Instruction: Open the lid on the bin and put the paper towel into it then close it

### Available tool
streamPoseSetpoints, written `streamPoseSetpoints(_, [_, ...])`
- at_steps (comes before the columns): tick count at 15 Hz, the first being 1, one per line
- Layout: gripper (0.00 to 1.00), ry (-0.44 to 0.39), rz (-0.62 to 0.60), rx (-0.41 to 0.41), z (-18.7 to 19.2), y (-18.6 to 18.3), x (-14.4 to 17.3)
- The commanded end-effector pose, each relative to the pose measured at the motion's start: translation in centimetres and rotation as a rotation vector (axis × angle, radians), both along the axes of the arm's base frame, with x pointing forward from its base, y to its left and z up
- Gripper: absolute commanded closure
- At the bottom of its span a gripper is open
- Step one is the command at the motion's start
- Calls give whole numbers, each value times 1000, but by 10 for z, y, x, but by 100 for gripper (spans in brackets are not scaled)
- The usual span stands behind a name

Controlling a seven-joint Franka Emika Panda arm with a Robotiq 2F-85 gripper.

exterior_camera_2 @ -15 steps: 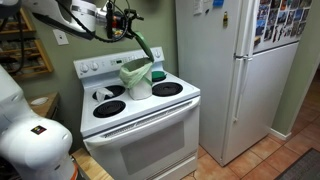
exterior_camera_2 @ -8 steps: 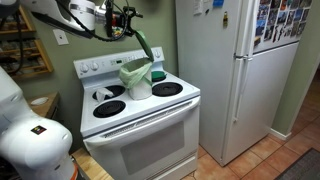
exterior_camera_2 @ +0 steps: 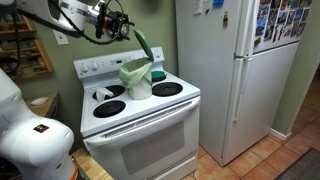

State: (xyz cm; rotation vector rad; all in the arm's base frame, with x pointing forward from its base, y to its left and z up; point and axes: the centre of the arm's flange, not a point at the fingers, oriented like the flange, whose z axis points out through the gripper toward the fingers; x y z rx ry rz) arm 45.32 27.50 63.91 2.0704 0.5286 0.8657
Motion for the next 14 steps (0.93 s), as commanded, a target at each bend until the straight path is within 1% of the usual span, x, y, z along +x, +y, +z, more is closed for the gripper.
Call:
streamPoseSetpoints(1, [0, 97, 77, 103, 5, 18, -34])
streamPoseSetpoints(5, [0, 216, 211, 271, -7, 56, -65])
streamPoseSetpoints(8, [0, 315, 297, 388, -37, 83, -72])
streamPoseSetpoints(10, [0, 391, 348, 453, -69, 100, -73])
streamPoseSetpoints(11, [0, 442, 367, 469, -90, 107, -72])
streamPoseSetpoints(12, [0, 361, 327, 441, -56, 103, -70])
streamPoseSetpoints(14, [0, 411, 343, 461, -83, 110, -68])
